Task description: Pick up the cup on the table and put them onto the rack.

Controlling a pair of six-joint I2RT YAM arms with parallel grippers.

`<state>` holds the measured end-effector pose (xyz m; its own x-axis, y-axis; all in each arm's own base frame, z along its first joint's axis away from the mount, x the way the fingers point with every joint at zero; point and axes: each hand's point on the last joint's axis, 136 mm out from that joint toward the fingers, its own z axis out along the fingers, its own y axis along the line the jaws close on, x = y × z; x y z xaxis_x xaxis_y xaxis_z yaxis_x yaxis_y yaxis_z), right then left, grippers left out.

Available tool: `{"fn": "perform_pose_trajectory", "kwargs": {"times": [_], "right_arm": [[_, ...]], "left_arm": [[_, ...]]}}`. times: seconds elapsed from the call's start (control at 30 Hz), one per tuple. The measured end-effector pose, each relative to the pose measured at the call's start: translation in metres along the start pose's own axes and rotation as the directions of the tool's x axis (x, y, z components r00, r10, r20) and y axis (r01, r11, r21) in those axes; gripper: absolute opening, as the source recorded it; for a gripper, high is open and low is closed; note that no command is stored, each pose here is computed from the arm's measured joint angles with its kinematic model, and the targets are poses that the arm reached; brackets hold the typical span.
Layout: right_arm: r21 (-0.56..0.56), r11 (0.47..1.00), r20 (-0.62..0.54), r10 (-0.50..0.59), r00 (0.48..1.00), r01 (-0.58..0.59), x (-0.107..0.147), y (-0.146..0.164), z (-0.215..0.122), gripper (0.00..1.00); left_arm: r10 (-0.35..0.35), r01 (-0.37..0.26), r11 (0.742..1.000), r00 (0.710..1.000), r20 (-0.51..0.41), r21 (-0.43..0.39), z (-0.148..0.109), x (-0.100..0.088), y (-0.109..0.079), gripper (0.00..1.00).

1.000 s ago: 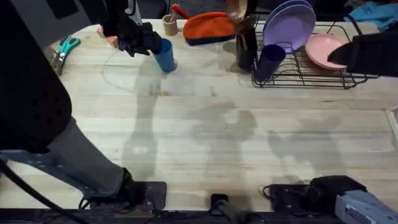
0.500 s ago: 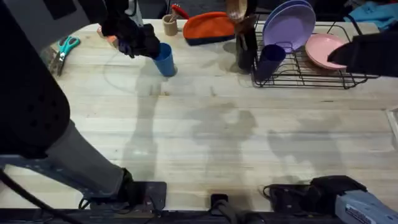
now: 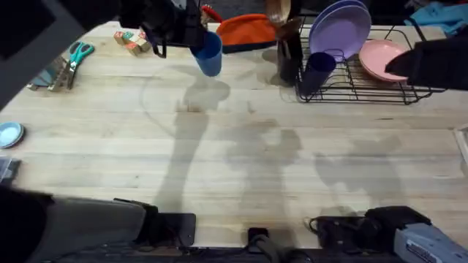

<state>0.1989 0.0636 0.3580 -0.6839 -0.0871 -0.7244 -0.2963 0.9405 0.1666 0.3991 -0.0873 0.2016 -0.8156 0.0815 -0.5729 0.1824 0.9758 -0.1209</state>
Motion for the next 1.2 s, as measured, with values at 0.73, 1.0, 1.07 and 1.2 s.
{"fn": "perform_pose_trajectory", "kwargs": {"times": [0.73,1.0,1.07,1.2], "right_arm": [[0.009,1.0,-0.001,0.0,1.0,0.0,0.0,-0.001,0.0,0.992],[0.009,1.0,-0.007,0.002,1.0,-0.002,0.002,-0.001,0.0,0.992],[0.009,1.0,-0.005,0.001,1.0,-0.001,0.002,-0.001,-0.001,0.992],[0.037,0.999,0.002,-0.001,1.0,0.001,0.006,-0.004,-0.007,0.992]], "left_arm": [[0.225,-0.262,0.951,0.951,0.211,0.165,-0.09,0.001,-0.119,0.041],[0.318,-0.374,0.893,0.918,0.237,0.25,-0.103,0.021,-0.171,0.041],[0.334,-0.394,0.88,0.911,0.243,0.266,-0.105,0.025,-0.181,0.041],[0.353,-0.421,0.86,0.899,0.261,0.287,-0.109,0.028,-0.195,0.04]]}}
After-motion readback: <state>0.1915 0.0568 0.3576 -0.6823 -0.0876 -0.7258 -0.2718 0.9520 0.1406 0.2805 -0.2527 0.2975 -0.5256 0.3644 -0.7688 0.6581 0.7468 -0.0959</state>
